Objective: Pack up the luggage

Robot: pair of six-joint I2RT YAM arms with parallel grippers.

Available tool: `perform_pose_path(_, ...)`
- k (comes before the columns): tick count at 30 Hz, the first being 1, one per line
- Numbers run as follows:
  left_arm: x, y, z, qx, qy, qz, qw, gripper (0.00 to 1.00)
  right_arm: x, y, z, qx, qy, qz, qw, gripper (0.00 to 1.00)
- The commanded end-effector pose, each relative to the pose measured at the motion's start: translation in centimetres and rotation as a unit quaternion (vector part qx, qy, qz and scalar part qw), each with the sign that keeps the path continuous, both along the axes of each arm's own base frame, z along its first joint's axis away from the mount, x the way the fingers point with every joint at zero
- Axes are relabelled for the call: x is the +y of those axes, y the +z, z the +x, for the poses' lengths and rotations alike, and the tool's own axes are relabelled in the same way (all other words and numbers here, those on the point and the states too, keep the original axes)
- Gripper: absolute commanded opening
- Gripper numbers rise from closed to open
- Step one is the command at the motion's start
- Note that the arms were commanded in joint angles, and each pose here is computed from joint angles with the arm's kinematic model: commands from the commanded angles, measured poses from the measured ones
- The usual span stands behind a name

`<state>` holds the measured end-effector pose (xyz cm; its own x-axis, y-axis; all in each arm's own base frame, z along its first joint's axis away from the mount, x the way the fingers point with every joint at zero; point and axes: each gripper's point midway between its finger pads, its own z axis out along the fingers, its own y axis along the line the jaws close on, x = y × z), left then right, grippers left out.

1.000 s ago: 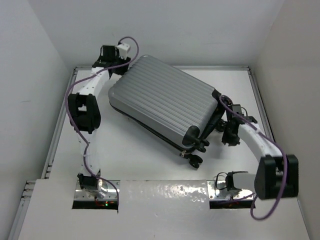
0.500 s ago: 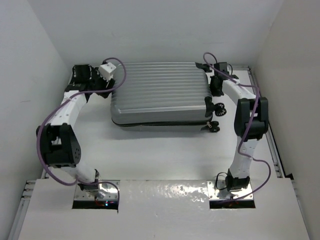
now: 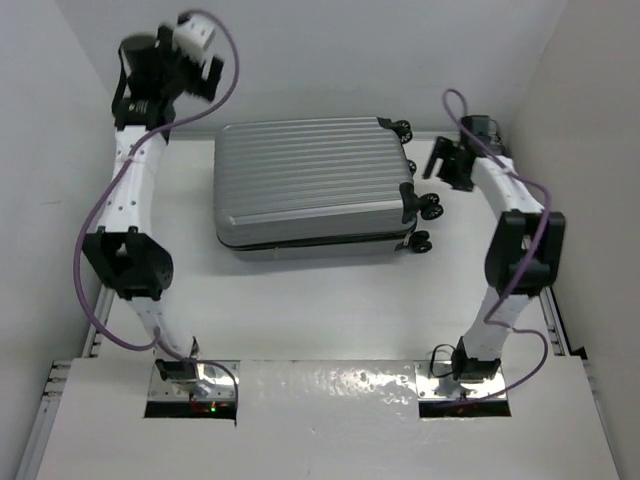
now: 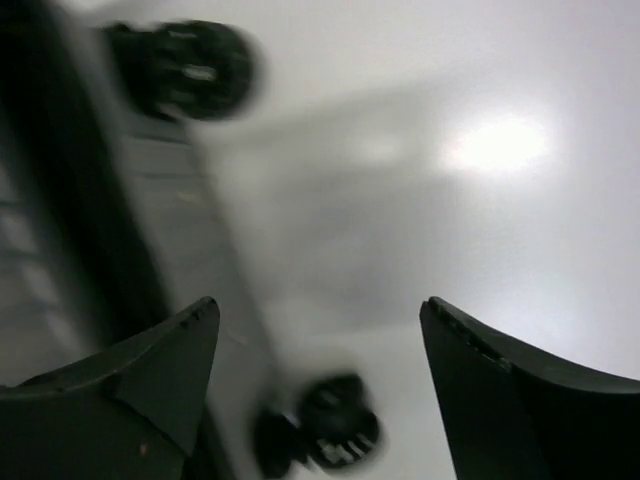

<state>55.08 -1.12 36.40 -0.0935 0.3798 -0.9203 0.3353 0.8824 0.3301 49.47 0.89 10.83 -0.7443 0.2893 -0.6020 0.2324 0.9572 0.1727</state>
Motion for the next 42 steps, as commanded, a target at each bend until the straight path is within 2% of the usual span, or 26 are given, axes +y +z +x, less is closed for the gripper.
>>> perform_pose_path(1, -15.2, 8.5, -2.1, -0.094, -0.192, 0.057, 0.975, 0.76, -6.3, 4.2, -6.0, -0.004, -0.098, 0.041, 0.994, 0.81)
perform_pose_path(3, -22.0, 5.5, -4.3, -0.057, -0.277, 0.098, 0.954, 0.81, -7.9, 5.3, -9.1, -0.022, -0.12, 0.033, 0.992, 0.87)
perform_pose_path(4, -28.5, 1.9, -7.7, -0.022, -0.362, 0.135, 0.922, 0.9, -8.0, 5.6, -10.0, -0.029, -0.106, 0.019, 0.994, 0.97)
perform_pose_path(6, -34.2, -1.6, -11.3, 0.01, -0.44, 0.139, 0.887, 0.97, -7.5, 4.8, -12.2, -0.028, -0.095, 0.014, 0.995, 0.99)
perform_pose_path(7, -37.6, -2.5, -13.8, 0.022, -0.479, 0.117, 0.87, 1.0, -7.2, 6.6, -13.0, -0.06, -0.08, 0.006, 0.995, 0.99)
perform_pose_path(8, -39.7, -2.8, -15.4, 0.031, -0.515, 0.078, 0.853, 1.0, -6.5, 5.1, -14.4, -0.051, -0.066, 0.012, 0.996, 0.99)
perform_pose_path(9, -41.2, -3.9, -15.8, 0.059, -0.519, 0.044, 0.851, 1.0, -6.3, 5.5, -14.7, -0.069, -0.054, 0.006, 0.996, 0.99)
perform_pose_path(10, -43.5, -3.8, -16.8, 0.042, -0.534, 0.04, 0.843, 1.0, -6.2, 6.8, -15.6, -0.096, -0.042, -0.008, 0.994, 0.99)
perform_pose_path(12, -46.9, -5.3, -18.3, 0.041, -0.541, 0.044, 0.839, 1.0, -6.1, 5.8, -17.4, -0.088, -0.032, -0.023, 0.995, 0.99)
perform_pose_path(14, -49.3, -6.2, -18.4, 0.039, -0.521, 0.035, 0.852, 1.0, -6.1, 6.2, -19.1, -0.091, -0.03, -0.039, 0.995, 0.99)
perform_pose_path(18, -51.8, -8.3, -17.7, 0.048, -0.479, 0.026, 0.876, 1.0, -5.7, 6.7, -21.1, -0.103, -0.056, -0.024, 0.993, 0.99)
perform_pose_path(22, -52.8, -12.3, -17.5, 0.074, -0.455, 0.045, 0.886, 1.0, -4.9, 6.1, -22.8, -0.112, -0.057, -0.014, 0.992, 0.99)
perform_pose_path(28, -52.4, -18.3, -17.8, 0.127, -0.454, 0.086, 0.878, 1.0, -4.1, 5.7, -23.6, -0.111, -0.049, 0.001, 0.993, 0.99)
perform_pose_path(33, -53.6, -21.2, -18.5, 0.158, -0.469, 0.068, 0.866, 0.99, -2.8, 5.8, -23.7, -0.131, -0.014, 0.017, 0.991, 0.99)
perform_pose_path(36, -54.3, -22.0, -19.0, 0.176, -0.478, 0.048, 0.859, 0.71, -2.2, 5.7, -23.9, -0.148, 0.0, 0.024, 0.989, 0.99)
perform_pose_path(37, -54.2, -21.7, -19.3, 0.177, -0.483, 0.048, 0.856, 0.54, -1.9, 5.6, -23.9, -0.152, 0.004, 0.029, 0.988, 0.99)
perform_pose_path(38, -54.3, -21.6, -19.8, 0.18, -0.496, 0.048, 0.848, 0.41, -1.7, 5.8, -23.9, -0.163, 0.004, 0.035, 0.986, 0.99)
perform_pose_path(40, -53.6, -20.6, -19.9, 0.176, -0.499, 0.061, 0.847, 0.02, -0.8, 5.4, -23.7, -0.183, 0.02, 0.053, 0.982, 0.99)
perform_pose_path(42, -52.7, -18.9, -19.5, 0.16, -0.495, 0.073, 0.851, 0.0, 0.0, 5.2, -23.0, -0.226, 0.034, 0.07, 0.971, 0.99)
